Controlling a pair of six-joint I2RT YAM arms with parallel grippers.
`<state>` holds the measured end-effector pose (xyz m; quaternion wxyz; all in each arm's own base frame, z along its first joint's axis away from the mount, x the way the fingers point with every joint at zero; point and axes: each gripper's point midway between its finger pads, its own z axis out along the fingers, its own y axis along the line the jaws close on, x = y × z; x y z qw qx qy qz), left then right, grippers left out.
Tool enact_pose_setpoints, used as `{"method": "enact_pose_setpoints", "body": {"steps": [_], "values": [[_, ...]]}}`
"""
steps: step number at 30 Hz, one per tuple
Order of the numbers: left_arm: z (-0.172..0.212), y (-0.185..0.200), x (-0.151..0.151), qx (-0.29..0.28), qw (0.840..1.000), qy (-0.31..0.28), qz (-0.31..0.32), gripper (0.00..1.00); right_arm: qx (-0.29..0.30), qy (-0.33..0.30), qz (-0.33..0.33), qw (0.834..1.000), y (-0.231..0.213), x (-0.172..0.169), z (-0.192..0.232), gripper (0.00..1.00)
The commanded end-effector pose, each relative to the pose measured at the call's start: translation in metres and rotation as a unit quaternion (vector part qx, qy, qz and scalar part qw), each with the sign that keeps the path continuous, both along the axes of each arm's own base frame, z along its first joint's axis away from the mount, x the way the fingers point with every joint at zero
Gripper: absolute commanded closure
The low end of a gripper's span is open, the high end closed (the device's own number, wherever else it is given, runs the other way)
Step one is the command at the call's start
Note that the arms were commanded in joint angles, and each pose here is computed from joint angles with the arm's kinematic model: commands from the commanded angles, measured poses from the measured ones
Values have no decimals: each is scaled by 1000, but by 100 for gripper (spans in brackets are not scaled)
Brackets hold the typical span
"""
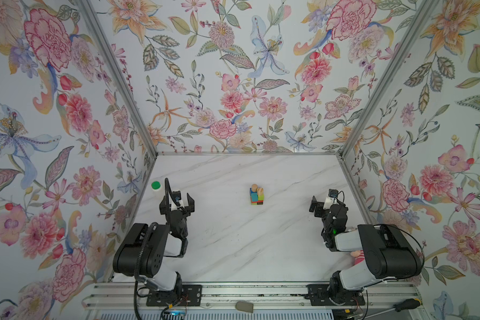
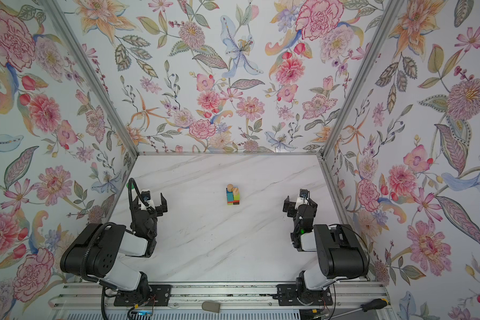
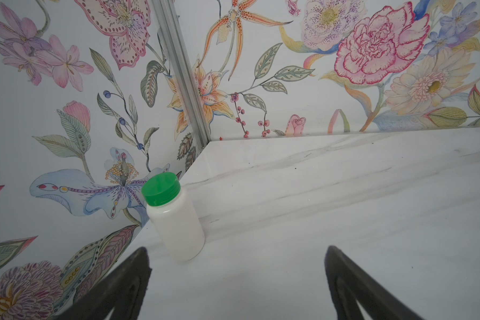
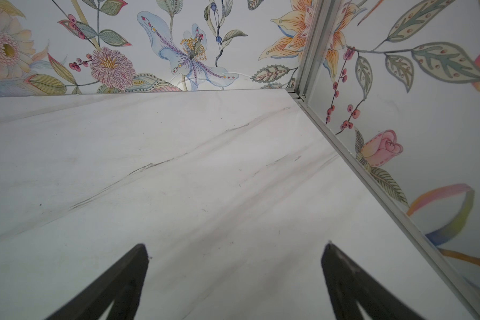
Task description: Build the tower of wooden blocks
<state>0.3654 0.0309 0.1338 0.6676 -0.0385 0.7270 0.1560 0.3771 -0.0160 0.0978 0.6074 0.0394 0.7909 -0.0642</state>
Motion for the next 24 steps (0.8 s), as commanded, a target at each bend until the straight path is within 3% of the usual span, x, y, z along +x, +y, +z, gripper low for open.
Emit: {"method": "enact_pose_setpoints", "body": {"steps": [1,24], "values": [[6,1,2,4,1000,-11,-2,1,-6,-19,2,1000,2,6,11,1],[6,1,3,5,1000,-10,-3,1,-6,-18,2,1000,2,5,10,1]]}}
